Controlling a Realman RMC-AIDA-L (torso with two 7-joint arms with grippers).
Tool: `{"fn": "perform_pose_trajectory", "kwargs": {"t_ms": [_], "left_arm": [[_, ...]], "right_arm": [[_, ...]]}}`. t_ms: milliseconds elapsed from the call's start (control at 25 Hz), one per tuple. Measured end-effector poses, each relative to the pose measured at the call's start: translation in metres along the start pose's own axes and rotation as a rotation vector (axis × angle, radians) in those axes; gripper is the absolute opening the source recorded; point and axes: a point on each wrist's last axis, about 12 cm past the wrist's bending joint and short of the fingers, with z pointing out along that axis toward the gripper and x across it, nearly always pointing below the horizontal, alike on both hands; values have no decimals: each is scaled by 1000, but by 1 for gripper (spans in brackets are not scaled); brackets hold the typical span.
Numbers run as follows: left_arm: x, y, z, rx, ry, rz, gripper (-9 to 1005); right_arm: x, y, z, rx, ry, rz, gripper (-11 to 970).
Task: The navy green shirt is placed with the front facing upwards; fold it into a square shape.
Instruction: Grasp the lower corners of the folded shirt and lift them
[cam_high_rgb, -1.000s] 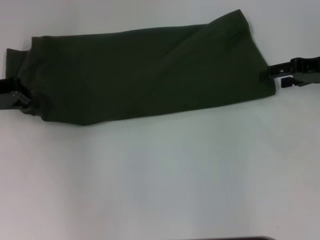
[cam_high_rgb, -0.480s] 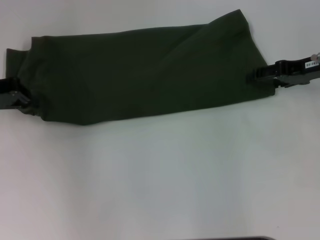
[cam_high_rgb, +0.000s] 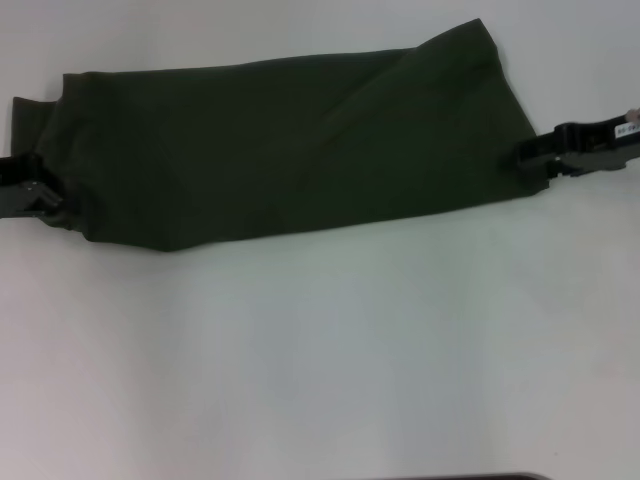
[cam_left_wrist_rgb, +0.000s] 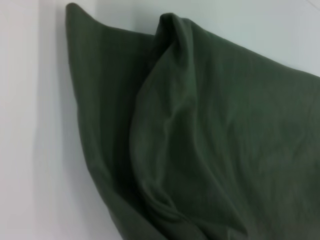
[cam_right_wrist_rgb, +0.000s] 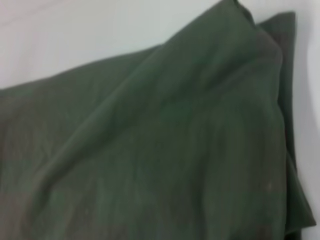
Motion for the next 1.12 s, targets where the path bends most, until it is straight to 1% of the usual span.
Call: {"fn": "perform_pose_trajectory", "kwargs": {"t_ms": [120, 240, 480, 680, 920, 1120], "left_arm": [[0, 0, 0, 1, 1, 0, 27], [1, 0, 0, 1, 2, -4, 27], [0, 0, -1, 0, 2, -4, 27], [-2, -1, -1, -2, -1, -1, 27], [-1, -1, -1, -7, 17, 13, 27], [2, -2, -12, -2, 93, 60, 26]], "right_arm": [[-1, 0, -3, -1, 2, -5, 877], [-2, 1, -3, 5, 9, -12, 674], [-3, 0, -4, 18, 21, -11, 432], [-2, -3, -4, 42, 34, -13, 185], [-4, -3, -9, 40, 48, -22, 11], [0, -1, -23, 25, 150, -58, 9]]}}
